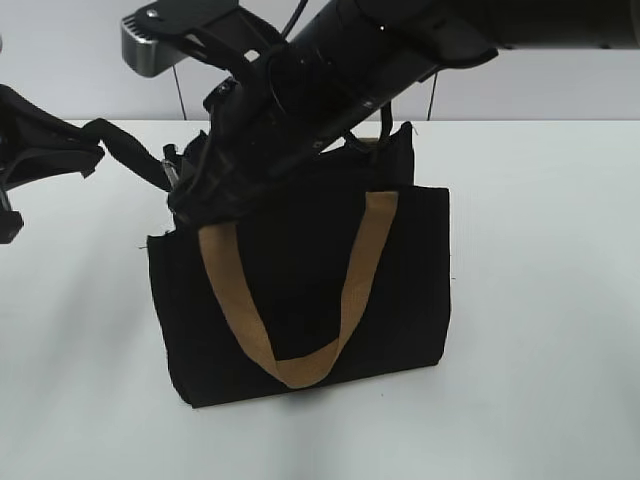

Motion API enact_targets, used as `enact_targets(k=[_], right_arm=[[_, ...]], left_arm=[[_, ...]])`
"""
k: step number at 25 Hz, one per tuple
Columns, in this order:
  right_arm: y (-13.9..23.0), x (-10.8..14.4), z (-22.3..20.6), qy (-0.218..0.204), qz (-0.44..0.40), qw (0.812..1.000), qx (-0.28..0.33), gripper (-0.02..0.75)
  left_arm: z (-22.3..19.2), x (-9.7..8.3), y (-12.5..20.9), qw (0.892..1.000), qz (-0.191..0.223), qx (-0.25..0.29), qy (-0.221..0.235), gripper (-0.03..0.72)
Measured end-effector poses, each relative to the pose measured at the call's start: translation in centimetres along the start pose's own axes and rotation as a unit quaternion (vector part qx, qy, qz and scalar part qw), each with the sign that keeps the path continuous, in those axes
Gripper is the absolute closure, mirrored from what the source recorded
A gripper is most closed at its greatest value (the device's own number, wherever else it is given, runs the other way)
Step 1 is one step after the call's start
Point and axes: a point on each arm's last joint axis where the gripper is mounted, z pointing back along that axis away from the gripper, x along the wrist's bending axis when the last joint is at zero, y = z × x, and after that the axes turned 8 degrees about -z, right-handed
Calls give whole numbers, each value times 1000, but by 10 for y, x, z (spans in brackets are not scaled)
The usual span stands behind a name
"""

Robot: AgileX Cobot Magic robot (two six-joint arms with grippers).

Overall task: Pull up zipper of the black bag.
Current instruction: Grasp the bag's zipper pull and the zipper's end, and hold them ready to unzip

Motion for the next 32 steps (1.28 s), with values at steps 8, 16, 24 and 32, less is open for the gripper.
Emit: enact_targets(k=[8, 16, 24, 32], right_arm=[[0, 0, 0, 0, -15, 1000, 0, 677], [-6, -3, 21, 4, -67, 998, -16, 680], [-4, -7, 39, -10, -92, 996, -1, 738], [0, -21, 45, -6, -130, 992, 6, 738]], left_arm=[[0, 0, 0, 1000, 0, 0, 0, 669], [0, -3, 3, 1000, -17, 16, 18, 669], [2, -12, 12, 996, 2, 65, 69, 670], [2, -14, 12, 995, 11, 68, 78, 670]])
